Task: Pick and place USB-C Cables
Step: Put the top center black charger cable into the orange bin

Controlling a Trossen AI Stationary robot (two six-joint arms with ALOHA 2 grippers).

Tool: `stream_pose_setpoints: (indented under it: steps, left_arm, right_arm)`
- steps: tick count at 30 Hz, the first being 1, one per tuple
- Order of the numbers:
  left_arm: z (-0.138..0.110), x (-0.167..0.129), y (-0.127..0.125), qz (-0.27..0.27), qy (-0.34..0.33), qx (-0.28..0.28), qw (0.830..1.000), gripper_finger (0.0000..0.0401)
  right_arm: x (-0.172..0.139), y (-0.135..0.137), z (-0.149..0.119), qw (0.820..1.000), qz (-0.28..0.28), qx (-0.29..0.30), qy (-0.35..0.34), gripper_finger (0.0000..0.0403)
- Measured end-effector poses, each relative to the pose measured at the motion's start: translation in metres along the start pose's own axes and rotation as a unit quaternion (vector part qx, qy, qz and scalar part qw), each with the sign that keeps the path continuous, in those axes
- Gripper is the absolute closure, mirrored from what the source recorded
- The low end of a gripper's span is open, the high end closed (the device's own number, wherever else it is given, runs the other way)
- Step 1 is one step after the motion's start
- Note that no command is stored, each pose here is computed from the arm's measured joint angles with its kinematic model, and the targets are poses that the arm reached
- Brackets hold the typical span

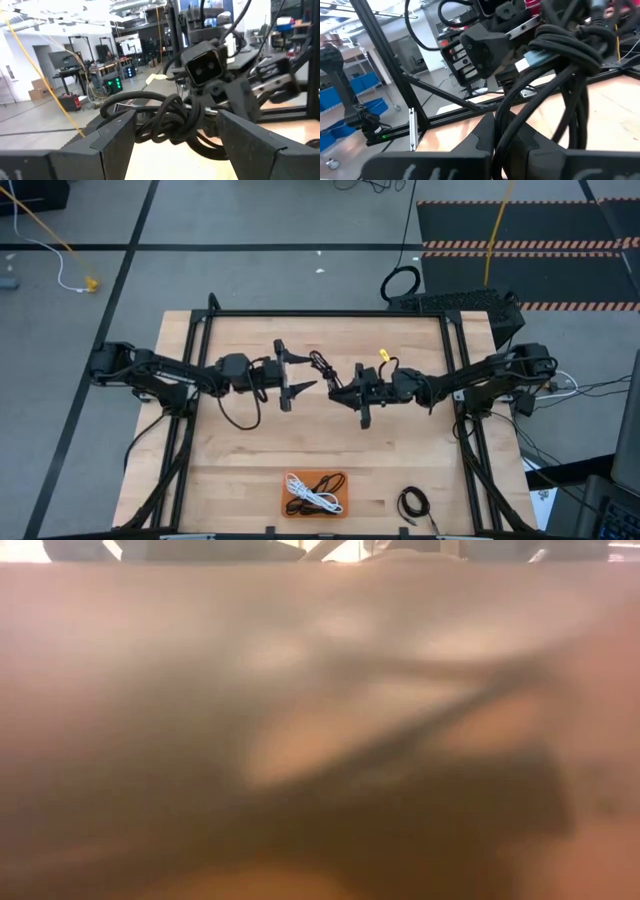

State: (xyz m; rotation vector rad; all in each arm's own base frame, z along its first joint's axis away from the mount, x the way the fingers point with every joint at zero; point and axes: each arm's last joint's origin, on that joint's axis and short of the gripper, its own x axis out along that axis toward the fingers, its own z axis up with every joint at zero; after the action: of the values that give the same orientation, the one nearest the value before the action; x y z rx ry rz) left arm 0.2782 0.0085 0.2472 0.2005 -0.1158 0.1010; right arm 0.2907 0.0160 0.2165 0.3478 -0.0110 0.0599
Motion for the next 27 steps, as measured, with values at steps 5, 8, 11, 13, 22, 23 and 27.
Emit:
stream_pose_setpoints:
  steps: [5,8,11,13,22,23,27]
  left_arm:
    - [-0.0026,0.0030,-0.0006,-0.003,0.028,-0.001,1.000,0.0128]
    - [-0.0021,0.0040,-0.0005,-0.005,0.036,0.001,0.999,0.0136]
    - [-0.0035,0.0041,-0.0010,-0.008,0.041,0.001,0.999,0.0173]
    - [-0.0030,0.0041,-0.0010,-0.010,0.039,0.000,0.999,0.0211]
    - [-0.0031,0.0041,-0.0013,-0.012,0.039,-0.012,0.999,0.0383]
    - [-0.0031,0.0041,-0.0013,-0.012,0.039,-0.012,0.999,0.0381]
    - [-0.0030,0.0041,-0.0019,-0.022,0.038,-0.015,0.999,0.0381]
  right_arm:
    - [0.0081,-0.0009,-0.0027,1.000,-0.001,0.002,0.006,0.0390]
    - [0.0093,0.0000,0.0000,1.000,0.001,0.004,0.000,0.0390]
    - [0.0095,0.0019,0.0007,1.000,0.006,0.004,-0.004,0.0390]
    - [0.0095,0.0024,0.0004,1.000,0.007,0.004,-0.003,0.0390]
    - [0.0096,0.0019,-0.0005,1.000,0.004,0.008,0.002,0.0390]
    - [0.0096,0.0019,-0.0006,1.000,0.003,0.008,0.003,0.0390]
    - [0.0095,0.0012,-0.0025,1.000,0.000,0.008,0.013,0.0390]
